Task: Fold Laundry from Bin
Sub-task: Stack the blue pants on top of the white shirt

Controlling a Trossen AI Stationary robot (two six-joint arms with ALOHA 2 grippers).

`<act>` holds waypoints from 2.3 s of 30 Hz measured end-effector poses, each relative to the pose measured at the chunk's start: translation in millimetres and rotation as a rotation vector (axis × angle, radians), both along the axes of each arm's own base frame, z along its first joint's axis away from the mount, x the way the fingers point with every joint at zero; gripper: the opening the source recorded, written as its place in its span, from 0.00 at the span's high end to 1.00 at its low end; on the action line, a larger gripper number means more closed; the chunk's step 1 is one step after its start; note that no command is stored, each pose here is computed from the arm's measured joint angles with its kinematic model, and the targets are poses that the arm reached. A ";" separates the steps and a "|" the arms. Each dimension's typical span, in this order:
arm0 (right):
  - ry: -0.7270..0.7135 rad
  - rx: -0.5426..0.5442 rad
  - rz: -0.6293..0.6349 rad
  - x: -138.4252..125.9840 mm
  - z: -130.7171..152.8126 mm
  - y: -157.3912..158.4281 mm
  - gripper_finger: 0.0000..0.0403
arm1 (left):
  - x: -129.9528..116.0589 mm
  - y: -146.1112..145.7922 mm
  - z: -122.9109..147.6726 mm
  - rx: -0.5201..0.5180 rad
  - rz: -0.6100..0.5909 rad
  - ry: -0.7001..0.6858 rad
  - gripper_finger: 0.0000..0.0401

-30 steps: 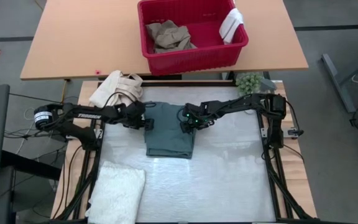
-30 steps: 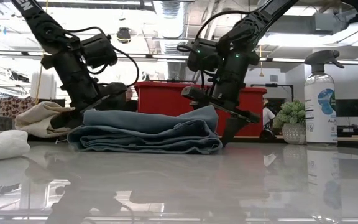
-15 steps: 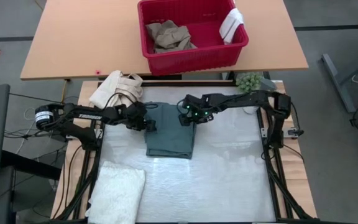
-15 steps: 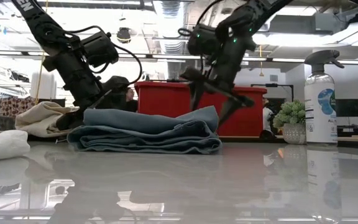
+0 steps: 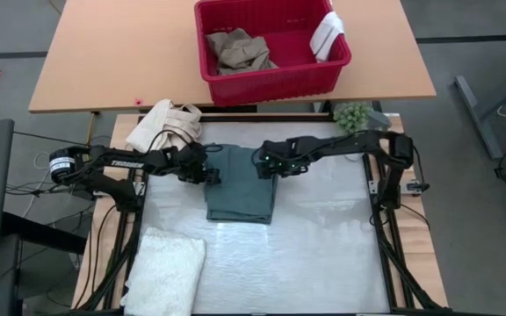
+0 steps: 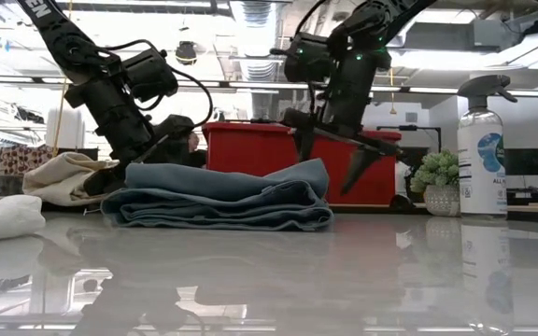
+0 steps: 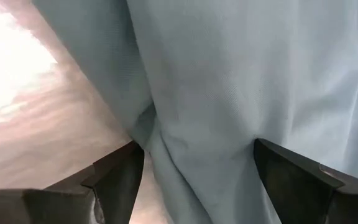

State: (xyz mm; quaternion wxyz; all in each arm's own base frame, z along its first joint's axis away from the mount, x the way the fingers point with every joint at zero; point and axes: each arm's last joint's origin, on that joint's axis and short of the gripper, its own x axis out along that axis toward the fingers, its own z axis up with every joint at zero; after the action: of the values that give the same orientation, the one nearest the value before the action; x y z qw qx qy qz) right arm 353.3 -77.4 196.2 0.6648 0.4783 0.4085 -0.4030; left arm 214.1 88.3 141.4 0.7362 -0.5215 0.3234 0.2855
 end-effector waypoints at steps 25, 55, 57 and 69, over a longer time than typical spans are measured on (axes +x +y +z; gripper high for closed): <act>-0.034 0.132 0.006 31.5 -60.4 1.7 0.15 | 28.6 4.8 -33.0 -0.073 -0.032 -0.091 0.36; -0.241 0.102 0.118 25.8 2.8 16.0 0.84 | 10.2 1.1 26.1 -0.093 0.005 -0.227 0.93; -0.264 0.093 0.116 25.9 8.9 20.9 0.84 | 5.7 -0.9 34.9 -0.083 0.012 -0.247 0.93; -0.421 0.021 0.148 41.5 65.7 55.4 0.84 | -25.3 -26.3 77.4 -0.110 0.009 -0.335 0.93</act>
State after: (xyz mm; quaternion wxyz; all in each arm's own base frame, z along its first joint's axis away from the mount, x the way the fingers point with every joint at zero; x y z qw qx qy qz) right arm 394.8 -22.0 261.9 0.7581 0.5275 0.2988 -0.2403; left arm 188.8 62.1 218.7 0.7490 -0.6026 0.2088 0.1797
